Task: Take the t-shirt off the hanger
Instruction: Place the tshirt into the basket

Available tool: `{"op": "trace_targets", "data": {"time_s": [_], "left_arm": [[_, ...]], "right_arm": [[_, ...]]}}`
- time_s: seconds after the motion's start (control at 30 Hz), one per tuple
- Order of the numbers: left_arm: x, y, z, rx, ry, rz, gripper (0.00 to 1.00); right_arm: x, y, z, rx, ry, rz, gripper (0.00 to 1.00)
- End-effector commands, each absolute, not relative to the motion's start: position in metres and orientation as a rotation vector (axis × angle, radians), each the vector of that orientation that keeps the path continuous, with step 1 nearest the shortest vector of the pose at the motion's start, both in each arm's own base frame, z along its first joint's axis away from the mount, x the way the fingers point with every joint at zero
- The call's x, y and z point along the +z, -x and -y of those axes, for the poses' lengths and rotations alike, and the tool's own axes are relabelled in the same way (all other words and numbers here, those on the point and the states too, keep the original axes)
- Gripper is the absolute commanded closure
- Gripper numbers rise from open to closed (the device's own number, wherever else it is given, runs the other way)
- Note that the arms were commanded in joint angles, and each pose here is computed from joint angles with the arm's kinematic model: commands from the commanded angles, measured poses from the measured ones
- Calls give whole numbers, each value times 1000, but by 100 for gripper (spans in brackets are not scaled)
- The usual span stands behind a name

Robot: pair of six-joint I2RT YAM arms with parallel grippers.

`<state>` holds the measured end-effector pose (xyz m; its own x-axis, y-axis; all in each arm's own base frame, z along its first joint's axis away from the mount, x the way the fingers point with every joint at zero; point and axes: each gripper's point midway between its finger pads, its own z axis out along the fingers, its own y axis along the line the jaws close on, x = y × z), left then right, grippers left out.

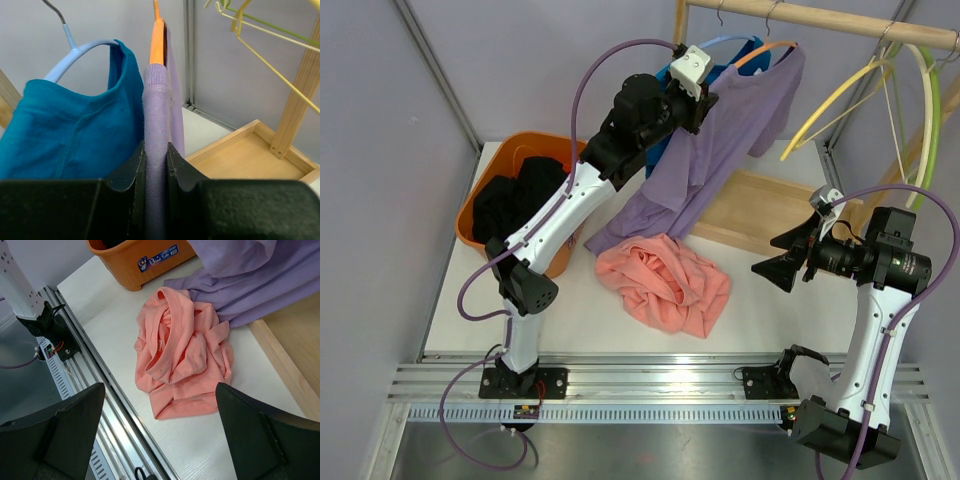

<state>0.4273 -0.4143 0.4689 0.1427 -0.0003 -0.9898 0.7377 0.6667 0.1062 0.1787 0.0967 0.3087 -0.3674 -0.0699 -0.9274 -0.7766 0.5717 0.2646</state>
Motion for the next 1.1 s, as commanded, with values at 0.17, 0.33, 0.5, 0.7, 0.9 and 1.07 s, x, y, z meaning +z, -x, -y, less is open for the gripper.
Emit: {"op": "trace_targets", "data": {"time_s": [0.17, 0.33, 0.5, 0.7, 0.9, 1.07], "left_arm": [[595, -375, 399, -776, -580, -971, 100], [571, -386, 404, -737, -608, -1039, 100], [539, -392, 407, -726, -632, -1113, 77], [563, -378, 385, -742, -590, -1101, 24], [593, -348, 338, -734, -487, -1146, 8], [540, -317, 285, -724, -343, -1419, 1]], "right_arm": [[313, -168, -105, 948, 677, -1798, 0], [313, -167, -105, 942, 678, -1800, 1], [312, -166, -105, 936, 679, -1804, 0], [312, -166, -104, 924, 684, -1807, 1], [313, -170, -101, 883, 702, -1799, 1], [305, -182, -93, 842, 684, -1827, 1]]}}
